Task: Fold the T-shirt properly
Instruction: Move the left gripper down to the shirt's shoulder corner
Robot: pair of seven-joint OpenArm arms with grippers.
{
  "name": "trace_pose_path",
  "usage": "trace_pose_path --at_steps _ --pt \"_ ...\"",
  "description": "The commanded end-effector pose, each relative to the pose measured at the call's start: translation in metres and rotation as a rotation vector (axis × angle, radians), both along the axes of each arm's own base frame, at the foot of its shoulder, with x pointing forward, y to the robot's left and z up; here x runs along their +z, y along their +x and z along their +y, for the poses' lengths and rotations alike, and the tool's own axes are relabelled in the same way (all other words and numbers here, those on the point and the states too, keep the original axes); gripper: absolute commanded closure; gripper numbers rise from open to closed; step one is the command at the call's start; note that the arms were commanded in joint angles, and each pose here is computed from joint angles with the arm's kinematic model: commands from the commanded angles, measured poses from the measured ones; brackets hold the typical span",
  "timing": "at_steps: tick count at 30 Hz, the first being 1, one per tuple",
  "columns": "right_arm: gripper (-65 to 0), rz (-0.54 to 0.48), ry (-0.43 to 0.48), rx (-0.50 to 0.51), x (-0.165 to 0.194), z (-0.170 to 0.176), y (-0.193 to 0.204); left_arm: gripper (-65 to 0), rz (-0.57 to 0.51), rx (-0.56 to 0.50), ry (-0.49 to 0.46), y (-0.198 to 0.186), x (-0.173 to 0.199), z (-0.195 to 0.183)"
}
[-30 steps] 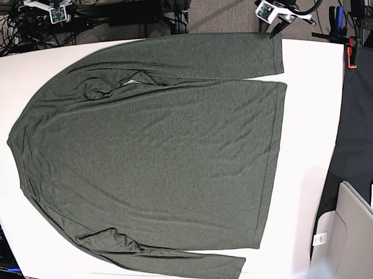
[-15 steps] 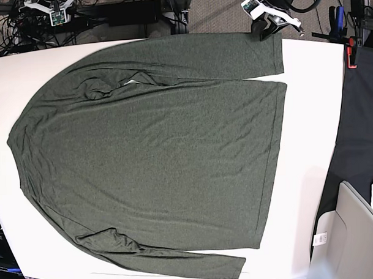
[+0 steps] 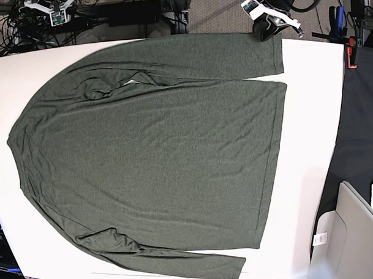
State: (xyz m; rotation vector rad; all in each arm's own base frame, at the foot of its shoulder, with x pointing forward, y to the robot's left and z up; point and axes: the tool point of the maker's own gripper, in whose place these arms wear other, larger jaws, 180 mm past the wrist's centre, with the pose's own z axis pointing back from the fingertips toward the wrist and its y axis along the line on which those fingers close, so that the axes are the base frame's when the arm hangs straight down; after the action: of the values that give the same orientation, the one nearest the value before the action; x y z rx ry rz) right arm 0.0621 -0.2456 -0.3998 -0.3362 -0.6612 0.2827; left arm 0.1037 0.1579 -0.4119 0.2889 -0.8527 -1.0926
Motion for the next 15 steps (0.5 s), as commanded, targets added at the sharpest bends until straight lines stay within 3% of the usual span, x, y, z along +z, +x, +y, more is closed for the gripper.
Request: trace_pose_path --at_steps 1,15 --pt "0.0 -0.021 -0.005 0.006 0.007 0.0 0.002 -14.7 -0.004 -0.026 0.004 -0.005 0.005 0.001" --pt "0.0 -0.021 -0.001 0.003 0.006 0.001 0.002 -14.7 0.004 -0.061 0.01 -0.002 -0.002 -0.002"
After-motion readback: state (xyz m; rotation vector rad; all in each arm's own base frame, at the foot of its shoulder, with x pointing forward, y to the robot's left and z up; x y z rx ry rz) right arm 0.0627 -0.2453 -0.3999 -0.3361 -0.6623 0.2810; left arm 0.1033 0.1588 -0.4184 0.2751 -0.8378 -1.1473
